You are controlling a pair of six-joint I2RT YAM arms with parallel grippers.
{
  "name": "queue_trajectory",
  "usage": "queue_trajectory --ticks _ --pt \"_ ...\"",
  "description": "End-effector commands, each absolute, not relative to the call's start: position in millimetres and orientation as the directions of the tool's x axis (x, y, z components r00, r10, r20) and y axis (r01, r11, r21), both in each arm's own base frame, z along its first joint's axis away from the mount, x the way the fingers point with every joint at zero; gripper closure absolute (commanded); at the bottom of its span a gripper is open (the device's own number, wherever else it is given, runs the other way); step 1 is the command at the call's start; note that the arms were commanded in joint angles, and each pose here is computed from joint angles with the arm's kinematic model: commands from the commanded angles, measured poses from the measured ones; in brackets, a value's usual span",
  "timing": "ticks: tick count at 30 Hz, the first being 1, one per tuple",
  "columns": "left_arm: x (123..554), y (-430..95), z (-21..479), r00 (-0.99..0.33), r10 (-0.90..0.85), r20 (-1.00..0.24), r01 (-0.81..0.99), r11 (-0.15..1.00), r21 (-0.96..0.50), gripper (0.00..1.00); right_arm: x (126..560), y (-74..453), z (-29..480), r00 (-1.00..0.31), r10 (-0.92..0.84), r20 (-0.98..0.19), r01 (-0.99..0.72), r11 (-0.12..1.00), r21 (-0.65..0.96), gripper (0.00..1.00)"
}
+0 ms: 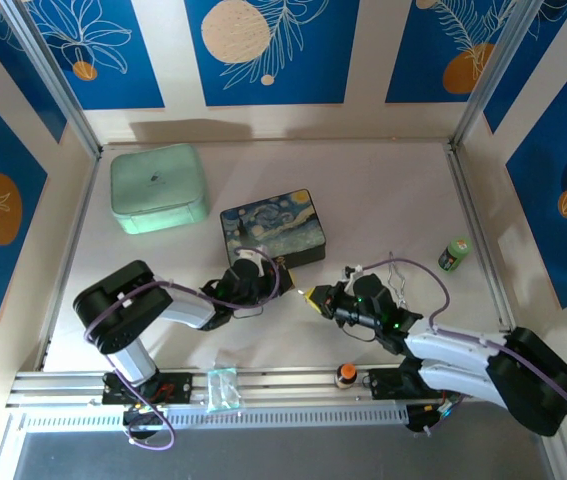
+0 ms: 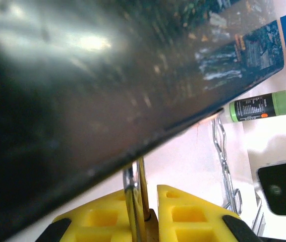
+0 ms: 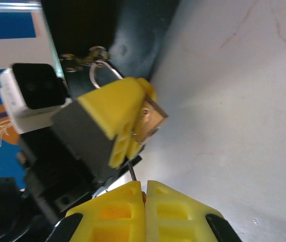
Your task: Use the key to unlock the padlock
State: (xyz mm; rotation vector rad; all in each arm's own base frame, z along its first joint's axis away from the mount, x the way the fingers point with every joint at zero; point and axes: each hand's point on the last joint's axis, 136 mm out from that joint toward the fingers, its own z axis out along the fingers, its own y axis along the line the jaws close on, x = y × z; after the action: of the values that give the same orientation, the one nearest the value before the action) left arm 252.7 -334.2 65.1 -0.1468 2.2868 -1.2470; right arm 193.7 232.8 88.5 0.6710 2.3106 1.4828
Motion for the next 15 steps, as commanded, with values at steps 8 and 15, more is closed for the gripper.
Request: queue_trajectory --ticks 8,15 --pt "246 -324 54 -0.885 -0.252 -0.392 0.134 0.667 -0.733 0.92 199 236 86 -0.872 0.489 -0.031 0.198 0.409 0.891 1.00" --pt "244 -326 60 -0.880 -0.266 -0.393 0.149 0.630 -0.762 0.85 200 253 81 -0.895 0.446 -0.020 0.186 0.414 0.891 1.00"
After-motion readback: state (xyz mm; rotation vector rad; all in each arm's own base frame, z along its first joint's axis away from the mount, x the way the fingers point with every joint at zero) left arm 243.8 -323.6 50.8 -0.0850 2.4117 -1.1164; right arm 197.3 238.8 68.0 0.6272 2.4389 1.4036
